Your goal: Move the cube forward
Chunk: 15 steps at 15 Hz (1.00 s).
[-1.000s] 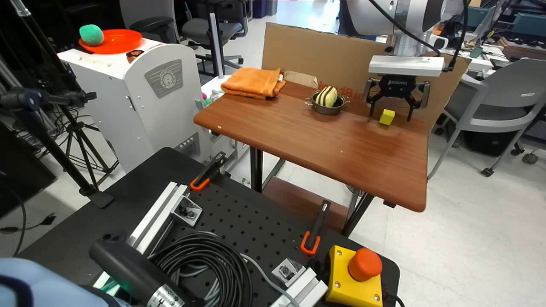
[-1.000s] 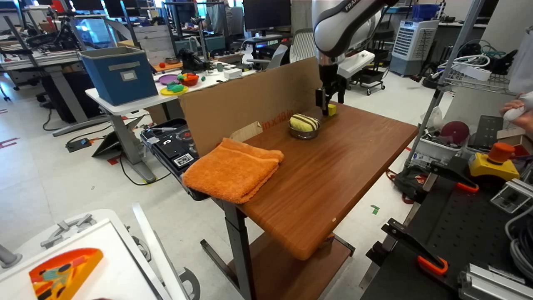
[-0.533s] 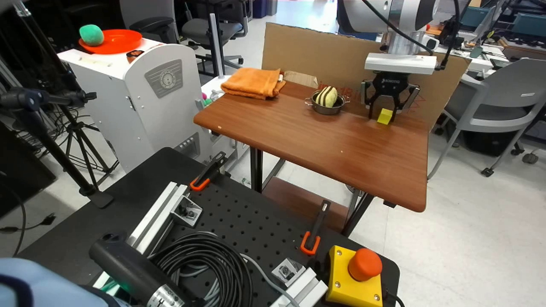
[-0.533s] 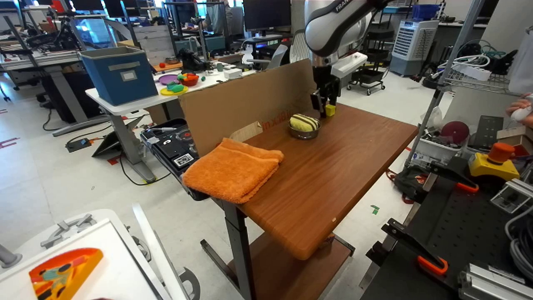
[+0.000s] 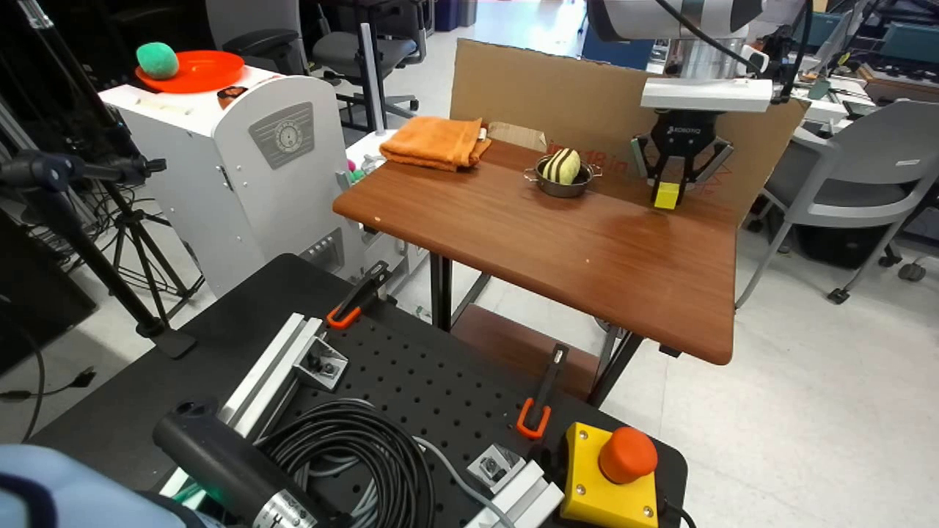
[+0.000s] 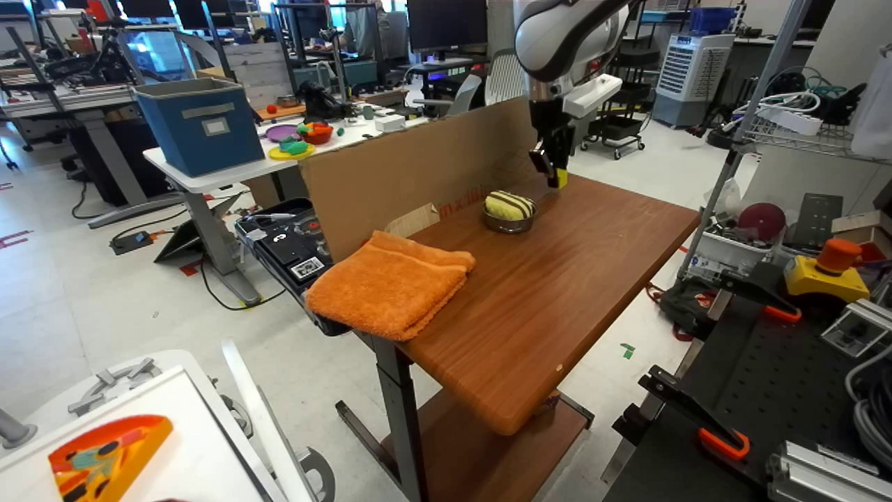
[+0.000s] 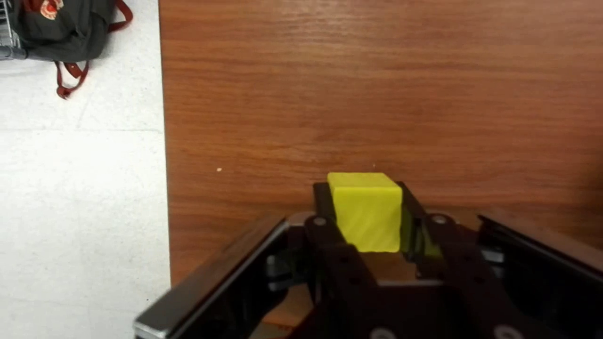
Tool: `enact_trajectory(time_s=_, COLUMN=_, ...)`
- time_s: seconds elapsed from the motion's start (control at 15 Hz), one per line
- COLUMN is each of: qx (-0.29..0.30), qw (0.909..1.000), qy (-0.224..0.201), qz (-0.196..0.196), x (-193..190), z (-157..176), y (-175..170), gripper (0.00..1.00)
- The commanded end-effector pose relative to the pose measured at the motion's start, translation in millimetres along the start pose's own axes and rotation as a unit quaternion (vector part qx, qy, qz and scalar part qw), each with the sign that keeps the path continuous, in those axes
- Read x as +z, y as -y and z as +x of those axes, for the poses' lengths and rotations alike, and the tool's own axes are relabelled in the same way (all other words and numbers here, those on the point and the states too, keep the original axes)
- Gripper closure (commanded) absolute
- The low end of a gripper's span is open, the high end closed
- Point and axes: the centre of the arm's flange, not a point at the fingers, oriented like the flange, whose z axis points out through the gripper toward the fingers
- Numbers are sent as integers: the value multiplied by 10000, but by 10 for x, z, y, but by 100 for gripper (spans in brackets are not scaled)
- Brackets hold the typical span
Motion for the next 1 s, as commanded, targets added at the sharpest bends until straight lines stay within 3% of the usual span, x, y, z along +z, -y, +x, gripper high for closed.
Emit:
enact_trajectory(time_s=0.0, qx=-462, qw=9989, qy=82, qz=-37, x=-266, z=-781, y=109, gripper=92)
enact_trajectory(time_s=0.4, qx=-578, qw=9983, qy=88, qz=69, x=-302, z=-1409, y=109, gripper=92)
enact_trajectory(time_s=0.6, qx=-538, qw=9984, qy=36, qz=175, x=-40, z=-1714, y=164, gripper=92)
enact_trajectory(time_s=0.93, qx=-515, qw=9981, qy=311, qz=128, x=611, z=-2137, y=269, gripper=92)
